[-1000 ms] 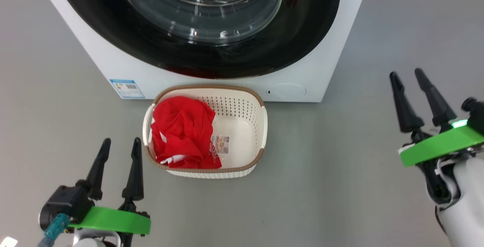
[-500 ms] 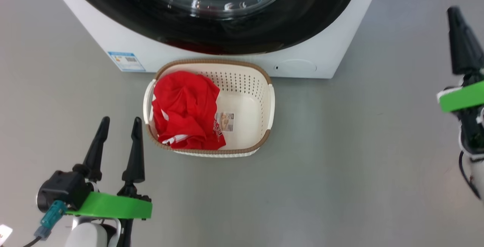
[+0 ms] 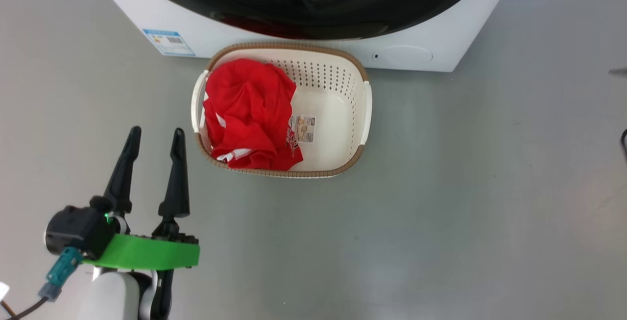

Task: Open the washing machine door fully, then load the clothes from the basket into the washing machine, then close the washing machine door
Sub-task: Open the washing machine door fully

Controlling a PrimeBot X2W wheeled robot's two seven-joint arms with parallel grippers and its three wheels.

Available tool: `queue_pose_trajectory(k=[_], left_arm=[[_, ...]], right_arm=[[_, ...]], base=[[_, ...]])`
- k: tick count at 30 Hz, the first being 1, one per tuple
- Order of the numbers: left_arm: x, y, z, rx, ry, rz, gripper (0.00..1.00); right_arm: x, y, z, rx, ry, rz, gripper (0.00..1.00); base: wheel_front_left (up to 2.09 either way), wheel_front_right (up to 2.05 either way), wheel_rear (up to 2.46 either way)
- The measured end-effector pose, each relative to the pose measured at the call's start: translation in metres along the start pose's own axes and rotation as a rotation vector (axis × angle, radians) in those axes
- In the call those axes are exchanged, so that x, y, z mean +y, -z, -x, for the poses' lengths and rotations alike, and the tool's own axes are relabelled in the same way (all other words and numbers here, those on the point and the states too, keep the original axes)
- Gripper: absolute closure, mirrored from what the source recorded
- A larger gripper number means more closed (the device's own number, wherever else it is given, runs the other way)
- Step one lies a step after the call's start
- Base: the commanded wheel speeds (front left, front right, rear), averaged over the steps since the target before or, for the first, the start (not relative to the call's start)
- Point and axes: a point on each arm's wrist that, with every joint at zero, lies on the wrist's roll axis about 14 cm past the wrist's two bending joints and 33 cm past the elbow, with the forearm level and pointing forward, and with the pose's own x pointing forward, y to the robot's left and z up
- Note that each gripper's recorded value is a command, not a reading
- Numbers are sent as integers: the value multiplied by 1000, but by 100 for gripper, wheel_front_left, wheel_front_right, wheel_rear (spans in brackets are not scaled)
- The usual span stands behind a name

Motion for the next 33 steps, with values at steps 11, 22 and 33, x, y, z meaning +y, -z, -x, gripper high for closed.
queue_pose_trajectory(k=[11,22,33], left_arm=[[6,9,-8,17,-12,-6,0],[11,19,-16,31,-20,-1,0],[18,33,-21,58,-35,14,0]], right_arm=[[4,17,-30,172,-24,-202,100],[22,39,-55,304,-98,-324,100],[22,60,-75,389,-123,-363,100]], base=[[0,0,0],[0,0,0],[0,0,0]])
